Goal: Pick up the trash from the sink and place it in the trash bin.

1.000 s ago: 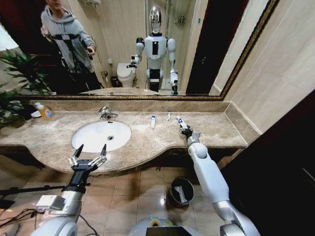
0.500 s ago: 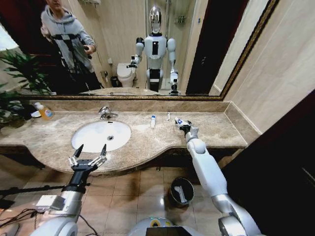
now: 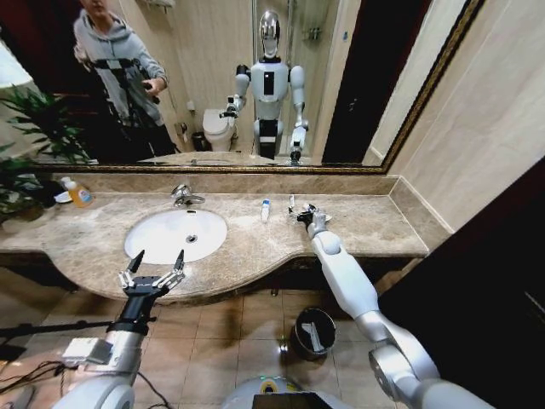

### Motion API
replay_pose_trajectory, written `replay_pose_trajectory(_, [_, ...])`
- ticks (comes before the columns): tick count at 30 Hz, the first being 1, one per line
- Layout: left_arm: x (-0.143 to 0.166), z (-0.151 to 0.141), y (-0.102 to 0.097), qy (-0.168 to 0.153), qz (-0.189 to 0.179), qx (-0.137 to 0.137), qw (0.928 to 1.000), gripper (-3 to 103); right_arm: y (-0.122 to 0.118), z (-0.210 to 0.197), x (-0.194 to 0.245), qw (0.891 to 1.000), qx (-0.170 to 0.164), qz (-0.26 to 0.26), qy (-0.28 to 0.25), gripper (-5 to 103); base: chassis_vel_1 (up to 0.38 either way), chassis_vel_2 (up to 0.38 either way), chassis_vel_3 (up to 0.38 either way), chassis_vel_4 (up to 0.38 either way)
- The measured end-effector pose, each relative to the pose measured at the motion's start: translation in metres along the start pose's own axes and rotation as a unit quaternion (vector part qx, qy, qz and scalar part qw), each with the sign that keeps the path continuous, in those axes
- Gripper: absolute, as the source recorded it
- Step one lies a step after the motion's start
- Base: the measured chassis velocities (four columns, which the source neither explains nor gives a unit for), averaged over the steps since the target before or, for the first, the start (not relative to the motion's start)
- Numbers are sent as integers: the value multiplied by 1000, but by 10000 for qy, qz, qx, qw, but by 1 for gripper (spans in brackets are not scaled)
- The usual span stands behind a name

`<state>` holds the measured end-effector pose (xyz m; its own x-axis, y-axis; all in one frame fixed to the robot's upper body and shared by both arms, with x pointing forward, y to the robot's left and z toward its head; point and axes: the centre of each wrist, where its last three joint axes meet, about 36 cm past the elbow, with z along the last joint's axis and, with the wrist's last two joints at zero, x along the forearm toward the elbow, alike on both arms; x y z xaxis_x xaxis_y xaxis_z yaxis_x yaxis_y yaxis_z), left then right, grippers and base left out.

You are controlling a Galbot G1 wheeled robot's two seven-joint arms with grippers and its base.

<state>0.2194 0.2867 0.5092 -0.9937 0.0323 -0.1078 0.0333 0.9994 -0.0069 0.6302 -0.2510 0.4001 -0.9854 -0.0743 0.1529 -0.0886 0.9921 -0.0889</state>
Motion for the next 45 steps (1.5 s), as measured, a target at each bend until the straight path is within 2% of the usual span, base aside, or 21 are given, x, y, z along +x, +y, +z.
replay_pose_trajectory(7, [0, 0, 0, 0, 0, 0, 10000, 100, -14, 5, -12, 9998, 8, 117, 139, 100, 0, 0, 0, 0])
replay_pose_trajectory(15, [0, 0, 0, 0, 0, 0, 10000, 100, 2, 5, -24, 9998, -70, -75, 194, 101, 0, 0, 0, 0])
replay_pose_trajectory(17, [0, 0, 0, 0, 0, 0, 10000, 100, 3, 5, -26, 9997, -65, -87, 200, 97, 0, 0, 0, 0])
replay_pose_trajectory(19, [0, 0, 0, 0, 0, 0, 10000, 100, 3, 5, -27, 9997, -66, -93, 197, 90, 0, 0, 0, 0])
replay_pose_trajectory(20, [0, 0, 0, 0, 0, 0, 10000, 100, 2, 5, -27, 9997, -65, -93, 197, 90, 0, 0, 0, 0])
replay_pose_trajectory(21, [0, 0, 0, 0, 0, 0, 10000, 100, 1, 5, -27, 9997, -65, -88, 198, 83, 0, 0, 0, 0])
replay_pose_trajectory(23, [0, 0, 0, 0, 0, 0, 10000, 100, -1, 6, -26, 9997, -64, -79, 201, 83, 0, 0, 0, 0])
replay_pose_trajectory(25, [0, 0, 0, 0, 0, 0, 10000, 100, -2, 9, -24, 9997, -78, -71, 208, 74, 0, 0, 0, 0])
replay_pose_trajectory(26, [0, 0, 0, 0, 0, 0, 10000, 100, -2, 9, -24, 9997, -78, -71, 208, 74, 0, 0, 0, 0])
replay_pose_trajectory(30, [0, 0, 0, 0, 0, 0, 10000, 100, -4, 12, -19, 9997, -90, -61, 206, 58, 0, 0, 0, 0])
replay_pose_trajectory(32, [0, 0, 0, 0, 0, 0, 10000, 100, -3, 13, -18, 9997, -85, -51, 206, 58, 0, 0, 0, 0])
replay_pose_trajectory(34, [0, 0, 0, 0, 0, 0, 10000, 100, -3, 14, -15, 9997, -73, -18, 215, 51, 0, 0, 0, 0])
replay_pose_trajectory(38, [0, 0, 0, 0, 0, 0, 10000, 100, -4, 14, -11, 9997, -64, 9, 214, 43, 0, 0, 0, 0])
replay_pose_trajectory(45, [0, 0, 0, 0, 0, 0, 10000, 100, -10, -5, 16, 9999, -76, 60, 31, 20, 0, 0, 0, 0])
